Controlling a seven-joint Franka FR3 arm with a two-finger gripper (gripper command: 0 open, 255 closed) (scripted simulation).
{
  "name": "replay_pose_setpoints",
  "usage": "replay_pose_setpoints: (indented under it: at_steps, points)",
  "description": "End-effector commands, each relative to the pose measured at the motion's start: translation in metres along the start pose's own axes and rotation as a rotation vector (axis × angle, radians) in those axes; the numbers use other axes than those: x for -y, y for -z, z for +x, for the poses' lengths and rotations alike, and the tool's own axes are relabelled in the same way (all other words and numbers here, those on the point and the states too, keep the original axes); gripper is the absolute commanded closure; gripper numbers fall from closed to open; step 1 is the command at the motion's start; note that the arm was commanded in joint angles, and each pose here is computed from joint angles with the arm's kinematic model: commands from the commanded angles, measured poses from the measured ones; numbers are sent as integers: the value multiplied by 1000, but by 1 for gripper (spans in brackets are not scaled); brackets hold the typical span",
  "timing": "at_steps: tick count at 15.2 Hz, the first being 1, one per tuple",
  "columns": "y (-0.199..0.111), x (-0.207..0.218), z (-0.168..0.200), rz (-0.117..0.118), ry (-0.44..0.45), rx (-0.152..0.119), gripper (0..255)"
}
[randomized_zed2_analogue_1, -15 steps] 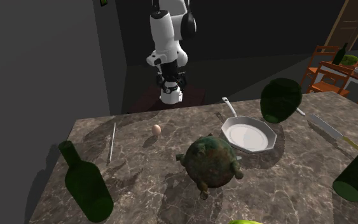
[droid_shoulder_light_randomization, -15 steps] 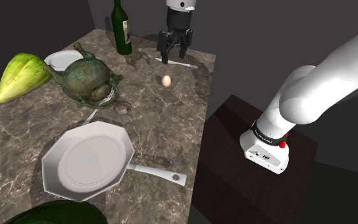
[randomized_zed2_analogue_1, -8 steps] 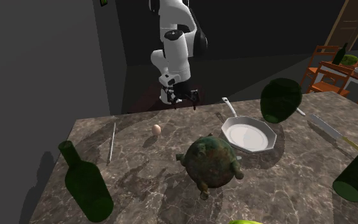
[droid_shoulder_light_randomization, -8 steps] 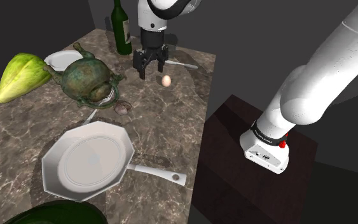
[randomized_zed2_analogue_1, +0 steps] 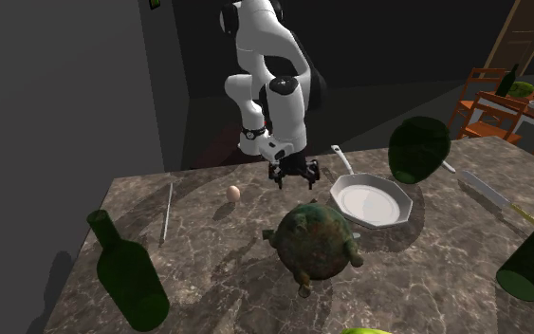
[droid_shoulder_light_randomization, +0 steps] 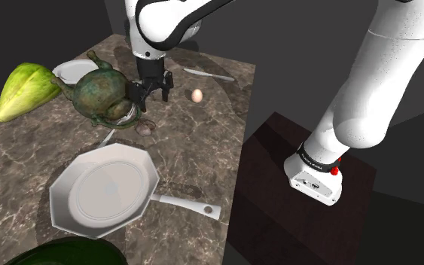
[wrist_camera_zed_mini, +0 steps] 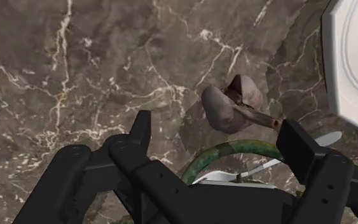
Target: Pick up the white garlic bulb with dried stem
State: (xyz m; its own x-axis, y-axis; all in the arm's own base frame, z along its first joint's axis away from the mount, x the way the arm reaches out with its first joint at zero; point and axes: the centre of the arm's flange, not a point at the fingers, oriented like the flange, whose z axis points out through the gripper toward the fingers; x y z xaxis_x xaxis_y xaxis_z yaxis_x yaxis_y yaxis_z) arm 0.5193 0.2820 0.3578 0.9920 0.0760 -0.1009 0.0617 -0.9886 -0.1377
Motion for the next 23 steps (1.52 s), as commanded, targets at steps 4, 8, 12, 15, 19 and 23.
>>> replay_pose_setpoints:
  at_steps: [4,8,12,15,19,23]
  points:
    - [-42,37,36,-1,30,17,0]
    - [-58,36,38,-1,31,17,0]
    - [-82,32,40,-1,31,17,0]
    - [-82,32,40,-1,31,17,255]
    - [-82,32,40,-1,31,17,255]
    - [-82,32,40,-1,31,17,255]
